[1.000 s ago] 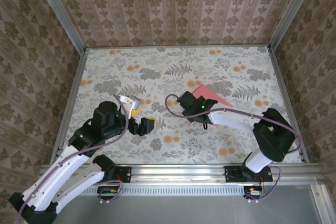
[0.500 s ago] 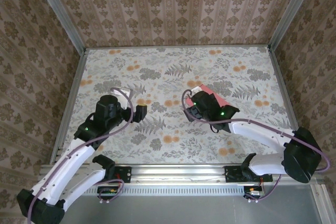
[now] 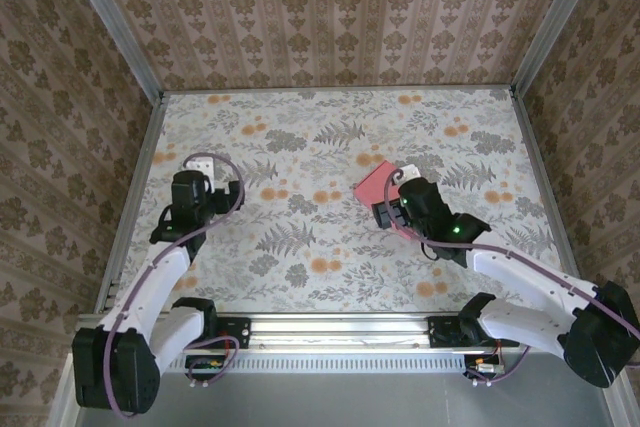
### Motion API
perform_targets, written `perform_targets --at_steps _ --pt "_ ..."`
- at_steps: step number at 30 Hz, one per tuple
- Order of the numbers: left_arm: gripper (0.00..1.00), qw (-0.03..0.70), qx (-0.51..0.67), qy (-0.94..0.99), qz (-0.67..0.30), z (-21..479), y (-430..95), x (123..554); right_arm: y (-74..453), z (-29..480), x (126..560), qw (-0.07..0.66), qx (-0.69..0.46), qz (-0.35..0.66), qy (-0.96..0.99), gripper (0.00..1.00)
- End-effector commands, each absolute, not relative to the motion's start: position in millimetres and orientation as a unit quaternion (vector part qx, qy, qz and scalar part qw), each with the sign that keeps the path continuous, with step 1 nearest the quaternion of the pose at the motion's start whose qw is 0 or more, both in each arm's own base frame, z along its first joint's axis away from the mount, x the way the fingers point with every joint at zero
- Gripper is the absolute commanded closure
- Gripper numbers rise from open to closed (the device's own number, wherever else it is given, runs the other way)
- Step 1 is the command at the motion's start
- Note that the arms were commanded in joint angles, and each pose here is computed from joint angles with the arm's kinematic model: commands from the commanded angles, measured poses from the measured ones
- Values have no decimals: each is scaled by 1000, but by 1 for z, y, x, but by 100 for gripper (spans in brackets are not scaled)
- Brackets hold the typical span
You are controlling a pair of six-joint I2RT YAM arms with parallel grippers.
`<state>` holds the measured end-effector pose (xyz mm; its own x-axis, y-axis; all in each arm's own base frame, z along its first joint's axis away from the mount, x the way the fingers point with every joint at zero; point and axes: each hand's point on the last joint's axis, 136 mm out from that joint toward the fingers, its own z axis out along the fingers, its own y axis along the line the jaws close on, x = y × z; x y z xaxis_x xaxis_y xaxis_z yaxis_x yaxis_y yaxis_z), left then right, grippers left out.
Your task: Fold the paper box
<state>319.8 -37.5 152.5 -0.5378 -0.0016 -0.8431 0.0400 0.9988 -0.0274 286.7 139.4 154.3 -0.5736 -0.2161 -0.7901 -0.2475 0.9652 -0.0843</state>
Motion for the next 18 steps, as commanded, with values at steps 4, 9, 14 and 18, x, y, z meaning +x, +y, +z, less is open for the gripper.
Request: perform_targets --at_steps 4,9,14,18 --pt "0 520 23 853 23 152 -24 348 123 150 286 460 -92 23 883 0" --pt "0 532 41 845 39 132 -20 365 105 144 286 465 -59 3 883 0" --pt "0 556 50 829 41 127 -16 379 88 146 288 484 -15 11 875 0" --pt "0 574 46 816 43 125 -11 389 76 151 291 499 6 12 866 0"
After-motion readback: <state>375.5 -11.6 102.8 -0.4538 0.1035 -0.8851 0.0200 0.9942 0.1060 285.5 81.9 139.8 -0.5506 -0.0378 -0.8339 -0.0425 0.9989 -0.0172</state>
